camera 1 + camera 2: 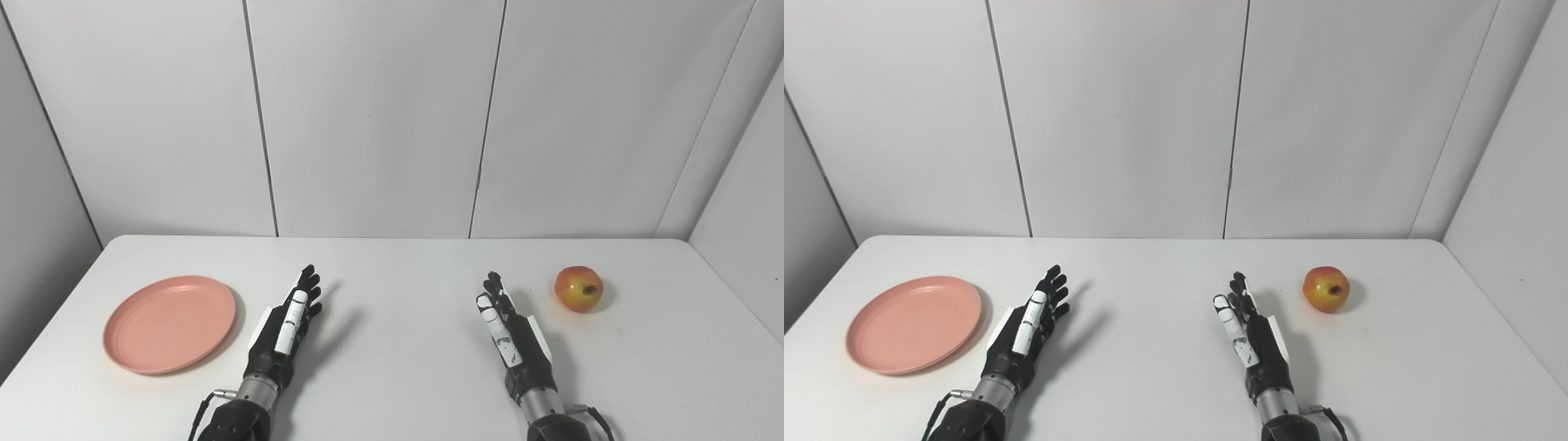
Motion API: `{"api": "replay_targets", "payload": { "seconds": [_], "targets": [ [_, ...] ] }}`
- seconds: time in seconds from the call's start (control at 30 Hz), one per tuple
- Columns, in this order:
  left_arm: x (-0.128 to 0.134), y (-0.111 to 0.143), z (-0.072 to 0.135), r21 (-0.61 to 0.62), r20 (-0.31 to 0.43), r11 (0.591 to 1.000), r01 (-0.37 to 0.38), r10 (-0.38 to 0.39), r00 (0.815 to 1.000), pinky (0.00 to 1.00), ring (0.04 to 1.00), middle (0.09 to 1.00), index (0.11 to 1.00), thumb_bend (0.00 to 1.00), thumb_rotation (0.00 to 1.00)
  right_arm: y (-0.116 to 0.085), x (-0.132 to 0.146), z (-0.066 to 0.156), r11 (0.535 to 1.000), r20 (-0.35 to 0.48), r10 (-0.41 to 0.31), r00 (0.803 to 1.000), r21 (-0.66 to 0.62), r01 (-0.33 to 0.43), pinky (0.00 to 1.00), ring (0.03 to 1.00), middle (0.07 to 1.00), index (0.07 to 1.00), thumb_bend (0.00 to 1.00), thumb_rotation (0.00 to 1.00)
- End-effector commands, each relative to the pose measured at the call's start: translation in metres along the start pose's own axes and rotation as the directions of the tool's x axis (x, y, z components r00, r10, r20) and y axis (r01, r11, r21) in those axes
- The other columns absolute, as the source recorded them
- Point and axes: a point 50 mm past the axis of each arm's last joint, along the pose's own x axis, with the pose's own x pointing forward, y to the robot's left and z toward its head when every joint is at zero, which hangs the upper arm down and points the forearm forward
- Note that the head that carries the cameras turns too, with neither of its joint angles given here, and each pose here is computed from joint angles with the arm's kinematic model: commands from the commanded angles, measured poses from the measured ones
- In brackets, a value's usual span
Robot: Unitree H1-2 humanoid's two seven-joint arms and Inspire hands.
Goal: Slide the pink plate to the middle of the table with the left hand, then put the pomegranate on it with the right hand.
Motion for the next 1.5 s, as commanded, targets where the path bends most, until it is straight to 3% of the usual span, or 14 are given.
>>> {"api": "replay_targets", "payload": {
  "seconds": [0.0,0.4,0.5,0.63,0.83,1.0,1.27,1.47],
  "targets": [
    [-0.003,0.003,-0.004,0.016,0.002,1.000,0.004,-0.004,1.000,0.97,0.993,1.000,1.000,0.49,1.00,0.001,0.008,0.016,1.000,0.053,0.007,0.999,0.001,-0.007,0.98,0.984,1.000,1.000,0.65,0.84],
    [-0.002,0.002,-0.002,0.023,0.004,1.000,0.006,-0.006,1.000,0.96,0.992,1.000,1.000,0.50,1.00,-0.001,0.009,0.017,1.000,0.059,0.006,0.998,0.000,-0.006,0.99,0.989,1.000,1.000,0.63,0.84],
    [-0.001,-0.004,-0.005,0.024,0.007,1.000,0.013,-0.013,1.000,0.97,0.995,1.000,1.000,0.51,1.00,-0.007,0.008,0.016,1.000,0.055,0.008,0.998,-0.001,-0.008,1.00,0.998,1.000,1.000,0.61,0.85],
    [0.001,-0.020,-0.011,0.079,-0.020,0.995,-0.060,0.062,0.998,0.90,0.943,0.964,0.959,0.51,1.00,-0.021,0.003,0.013,1.000,0.054,0.014,0.998,0.005,-0.014,1.00,1.000,1.000,1.000,0.57,0.85],
    [0.003,-0.040,-0.017,0.141,-0.037,0.987,-0.075,0.081,0.996,0.90,0.936,0.971,0.945,0.53,1.00,-0.037,0.000,0.008,0.999,0.067,0.018,0.998,0.027,-0.020,1.00,1.000,1.000,1.000,0.55,0.87],
    [0.007,-0.047,-0.022,0.089,-0.026,0.996,0.001,0.001,1.000,0.97,0.993,0.998,0.995,0.53,1.00,-0.042,0.000,0.002,0.999,0.075,0.012,0.997,0.041,-0.015,1.00,1.000,1.000,1.000,0.54,0.86],
    [0.010,-0.049,-0.027,0.080,-0.039,0.997,0.002,0.001,0.999,0.97,0.999,1.000,0.998,0.53,1.00,-0.043,-0.004,0.001,0.998,0.091,-0.012,0.996,0.057,0.007,1.00,1.000,1.000,1.000,0.47,0.79],
    [0.010,-0.047,-0.030,0.063,-0.037,0.998,0.002,0.000,0.999,0.98,1.000,1.000,1.000,0.52,1.00,-0.041,-0.004,0.001,0.999,0.093,-0.004,0.996,0.050,-0.001,1.00,1.000,1.000,1.000,0.45,0.82]
  ]
}}
